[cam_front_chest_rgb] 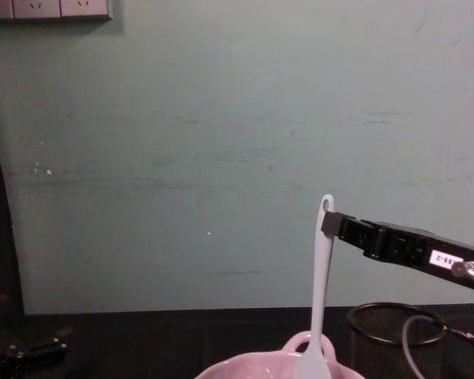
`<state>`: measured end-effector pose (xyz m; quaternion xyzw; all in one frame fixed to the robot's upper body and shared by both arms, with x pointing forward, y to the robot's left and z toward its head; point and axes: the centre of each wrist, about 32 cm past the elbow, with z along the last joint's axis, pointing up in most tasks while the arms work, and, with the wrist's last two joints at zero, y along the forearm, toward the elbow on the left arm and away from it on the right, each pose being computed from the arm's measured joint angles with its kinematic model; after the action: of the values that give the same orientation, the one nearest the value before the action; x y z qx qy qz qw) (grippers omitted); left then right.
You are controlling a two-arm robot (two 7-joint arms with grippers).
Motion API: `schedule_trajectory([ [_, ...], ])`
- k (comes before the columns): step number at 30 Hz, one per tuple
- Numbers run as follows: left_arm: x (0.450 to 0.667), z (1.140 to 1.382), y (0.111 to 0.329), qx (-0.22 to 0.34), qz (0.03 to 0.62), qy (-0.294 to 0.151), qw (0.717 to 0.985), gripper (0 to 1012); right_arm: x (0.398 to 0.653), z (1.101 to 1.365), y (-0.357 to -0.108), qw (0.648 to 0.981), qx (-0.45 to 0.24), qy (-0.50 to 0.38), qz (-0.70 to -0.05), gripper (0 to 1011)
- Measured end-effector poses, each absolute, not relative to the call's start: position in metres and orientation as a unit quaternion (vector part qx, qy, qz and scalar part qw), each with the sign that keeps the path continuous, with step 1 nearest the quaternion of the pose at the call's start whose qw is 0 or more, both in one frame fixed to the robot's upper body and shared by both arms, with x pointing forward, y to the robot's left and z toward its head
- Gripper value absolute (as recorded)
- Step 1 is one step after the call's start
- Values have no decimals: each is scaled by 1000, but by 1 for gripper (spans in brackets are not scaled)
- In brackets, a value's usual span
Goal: Use the one hand to pick up the spoon and stir the clear water in the bowl.
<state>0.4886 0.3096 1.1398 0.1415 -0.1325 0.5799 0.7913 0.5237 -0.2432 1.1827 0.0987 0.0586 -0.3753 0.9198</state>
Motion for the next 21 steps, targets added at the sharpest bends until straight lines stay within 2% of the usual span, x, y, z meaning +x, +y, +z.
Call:
schedule_trajectory([
  [6, 489, 1140, 310, 141, 580, -132, 791, 1011, 515, 1183, -240, 926, 94, 59, -360, 96],
  [13, 489, 1140, 310, 141, 580, -132, 791, 1011, 505, 1185, -224, 938, 88, 60, -329, 96],
  [21, 489, 1140, 310, 141, 580, -132, 791, 1011, 520, 1185, -200, 941, 93, 65, -317, 96],
])
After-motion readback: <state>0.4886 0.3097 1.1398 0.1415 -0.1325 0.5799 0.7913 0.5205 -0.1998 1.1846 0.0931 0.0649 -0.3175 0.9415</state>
